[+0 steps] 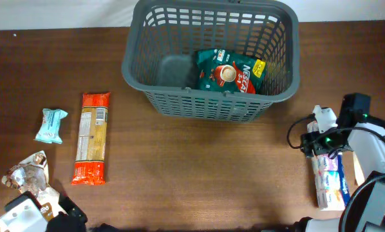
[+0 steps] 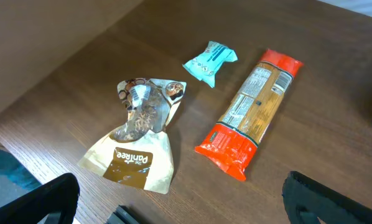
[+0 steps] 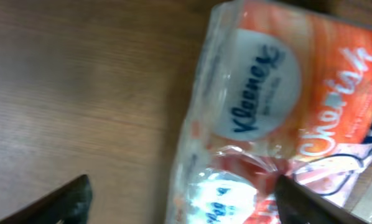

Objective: Pack container
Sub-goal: 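Move the right gripper back and grasp the Kleenex tissue pack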

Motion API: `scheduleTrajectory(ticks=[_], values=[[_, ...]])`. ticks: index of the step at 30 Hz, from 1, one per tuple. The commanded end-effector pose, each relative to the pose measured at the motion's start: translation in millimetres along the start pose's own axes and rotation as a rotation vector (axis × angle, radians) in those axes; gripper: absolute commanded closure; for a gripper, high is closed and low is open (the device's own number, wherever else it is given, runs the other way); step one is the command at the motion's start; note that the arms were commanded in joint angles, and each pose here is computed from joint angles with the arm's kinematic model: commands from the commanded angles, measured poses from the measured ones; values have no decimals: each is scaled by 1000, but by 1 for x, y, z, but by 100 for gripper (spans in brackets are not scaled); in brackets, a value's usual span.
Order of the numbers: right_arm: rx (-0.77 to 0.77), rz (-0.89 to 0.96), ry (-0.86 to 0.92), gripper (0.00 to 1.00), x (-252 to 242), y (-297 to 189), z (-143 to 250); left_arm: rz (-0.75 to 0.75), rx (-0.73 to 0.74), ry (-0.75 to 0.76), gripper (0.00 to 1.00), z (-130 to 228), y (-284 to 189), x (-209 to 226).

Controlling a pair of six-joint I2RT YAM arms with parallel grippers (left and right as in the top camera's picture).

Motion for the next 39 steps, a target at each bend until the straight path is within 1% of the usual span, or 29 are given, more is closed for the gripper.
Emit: scheduleTrajectory(ticks=[1, 2, 3, 4, 5, 6, 7, 9, 10, 11, 15, 18, 20, 22, 26, 29, 33, 39], values=[[-46, -66, 71, 23, -4, 13, 3, 0, 2, 15, 1, 1, 0, 0], [-64, -65, 81, 27, -7, 13, 2, 1, 2, 14, 1, 1, 0, 0], [-76, -64, 90, 28, -10, 12, 2, 1, 2, 14, 1, 1, 0, 0], [-84, -63, 99, 28, -11, 12, 1, 1, 2, 14, 1, 1, 0, 0], [-91, -56, 124, 22, -14, 12, 0, 1, 2, 14, 1, 1, 0, 0], [-101, -46, 153, 20, -17, 12, -2, 1, 2, 14, 1, 1, 0, 0], [-110, -39, 174, 16, -18, 13, -3, 1, 2, 14, 1, 1, 0, 0], [-115, -34, 178, 15, -19, 15, -3, 1, 2, 14, 1, 1, 0, 0], [-120, -30, 178, 5, -19, 17, -3, 1, 2, 14, 1, 1, 0, 0], [-128, -24, 179, 1, -20, 17, -4, 1, 2, 14, 1, 1, 0, 0], [-177, -10, 238, 0, -29, 7, -18, 3, 1, 12, 1, 0, 0, 0], [-242, 23, 229, 1, -44, -19, -38, 3, 0, 11, 1, 0, 0, 0], [-302, 75, 215, 1, -61, -47, -56, 3, 0, 12, 1, 0, 0, 0], [-316, 91, 212, 1, -66, -55, -61, 3, 0, 12, 1, 0, 0, 0], [-224, 108, 233, 1, -62, -37, -40, 3, 1, 12, 1, 0, 0, 0], [-195, 97, 248, 1, -53, -16, -27, 3, 1, 12, 1, 0, 0, 0], [-150, 143, 302, 1, -53, 3, -10, 3, 1, 12, 1, 0, 0, 0], [-139, 151, 407, 1, -53, 24, 8, 3, 1, 12, 1, 0, 0, 0]])
Point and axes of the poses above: each gripper's point midway between its finger pads, its own y axis out along the fingers, its own x axis along the line the jaws close on, z = x × y, the point moved 2 cm from there along -y, back along the fingers, and after that the axes turned 13 degrees about -y, right-handed, at the moved point
